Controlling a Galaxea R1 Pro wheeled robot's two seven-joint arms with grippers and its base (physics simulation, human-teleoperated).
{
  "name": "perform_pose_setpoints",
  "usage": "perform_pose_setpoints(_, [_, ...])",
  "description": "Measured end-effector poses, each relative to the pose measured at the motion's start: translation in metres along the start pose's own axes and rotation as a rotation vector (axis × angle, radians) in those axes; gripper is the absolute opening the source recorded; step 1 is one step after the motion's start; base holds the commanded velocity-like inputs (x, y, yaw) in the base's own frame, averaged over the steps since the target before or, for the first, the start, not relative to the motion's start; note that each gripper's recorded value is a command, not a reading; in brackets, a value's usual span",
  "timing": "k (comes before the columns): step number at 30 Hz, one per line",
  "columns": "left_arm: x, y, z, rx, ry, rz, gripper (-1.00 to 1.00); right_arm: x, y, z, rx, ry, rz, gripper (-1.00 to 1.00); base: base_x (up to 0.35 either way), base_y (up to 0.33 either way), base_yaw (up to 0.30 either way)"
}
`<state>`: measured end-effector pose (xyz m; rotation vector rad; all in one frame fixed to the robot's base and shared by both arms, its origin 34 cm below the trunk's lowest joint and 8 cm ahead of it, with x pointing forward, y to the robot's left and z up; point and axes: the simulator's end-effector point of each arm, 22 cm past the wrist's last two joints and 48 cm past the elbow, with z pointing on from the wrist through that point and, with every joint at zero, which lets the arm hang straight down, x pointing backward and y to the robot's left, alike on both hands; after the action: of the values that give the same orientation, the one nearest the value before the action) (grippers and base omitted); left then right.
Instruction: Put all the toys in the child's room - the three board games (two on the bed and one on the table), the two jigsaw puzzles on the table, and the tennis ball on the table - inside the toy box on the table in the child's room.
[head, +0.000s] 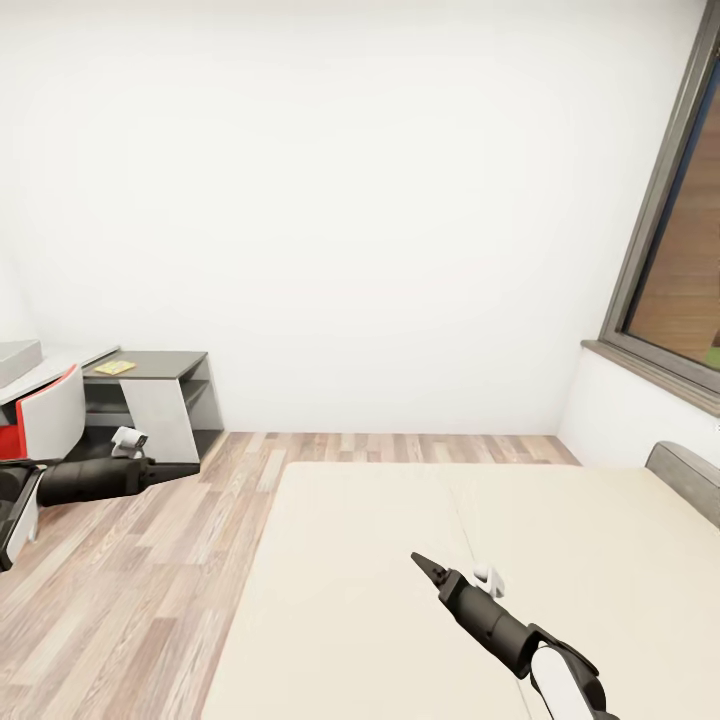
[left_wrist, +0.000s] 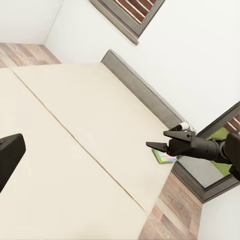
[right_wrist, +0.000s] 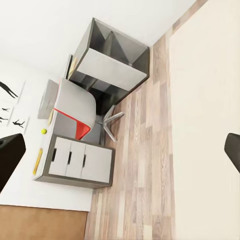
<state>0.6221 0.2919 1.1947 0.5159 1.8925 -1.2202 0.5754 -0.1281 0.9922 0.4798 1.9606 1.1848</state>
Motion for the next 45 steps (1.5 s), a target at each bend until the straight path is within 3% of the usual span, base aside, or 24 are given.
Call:
perform_pose_setpoints(19, [0.0002,0.0000,0.0000,-0.001,0.000,0.000,1.00,-0.0003,-0.0004,-0.0004,0.001,0.000,-0.001,1.00,-0.019,-0.037,0.000])
perform_pose_setpoints(45, [0.0004,-0.0003,0.0006,0.001,0.001,0.000,1.00,0.0002,-0.0002,-0.0001,0.001,0.000,0.000,1.00,0.000,-0.285,0.000])
